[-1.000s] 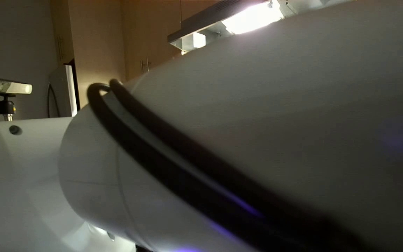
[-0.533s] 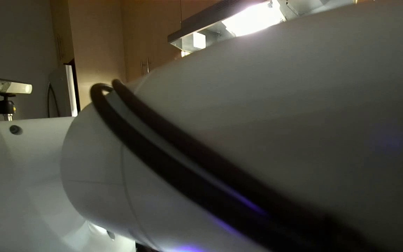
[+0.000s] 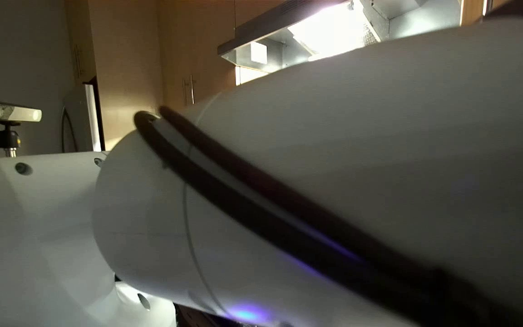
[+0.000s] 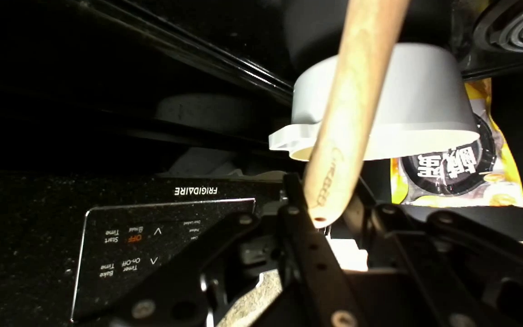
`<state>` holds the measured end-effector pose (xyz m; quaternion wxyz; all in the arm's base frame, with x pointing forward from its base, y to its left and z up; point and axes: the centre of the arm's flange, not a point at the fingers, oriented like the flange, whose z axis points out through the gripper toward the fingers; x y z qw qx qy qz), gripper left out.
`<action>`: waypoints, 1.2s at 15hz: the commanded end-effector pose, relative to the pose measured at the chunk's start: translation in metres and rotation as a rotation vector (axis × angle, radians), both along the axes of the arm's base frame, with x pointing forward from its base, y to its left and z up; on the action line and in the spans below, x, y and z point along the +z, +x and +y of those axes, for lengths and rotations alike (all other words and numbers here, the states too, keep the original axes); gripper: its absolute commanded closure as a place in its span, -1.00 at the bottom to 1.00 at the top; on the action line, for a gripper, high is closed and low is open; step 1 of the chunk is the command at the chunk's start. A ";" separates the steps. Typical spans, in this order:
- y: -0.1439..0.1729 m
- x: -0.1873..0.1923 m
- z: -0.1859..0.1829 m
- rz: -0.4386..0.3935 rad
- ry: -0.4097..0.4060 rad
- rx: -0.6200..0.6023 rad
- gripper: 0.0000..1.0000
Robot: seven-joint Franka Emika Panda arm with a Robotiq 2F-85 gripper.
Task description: Stir the contents of the pan with the wooden spoon
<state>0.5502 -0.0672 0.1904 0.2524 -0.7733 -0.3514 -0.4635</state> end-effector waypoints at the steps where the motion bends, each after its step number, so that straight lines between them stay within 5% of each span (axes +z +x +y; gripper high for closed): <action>1: 0.010 0.014 0.002 -0.032 0.012 -0.004 0.79; 13: 0.021 0.013 -0.025 -0.044 -0.004 -0.060 0.79; 18: 0.036 -0.017 -0.027 0.054 0.002 -0.070 0.79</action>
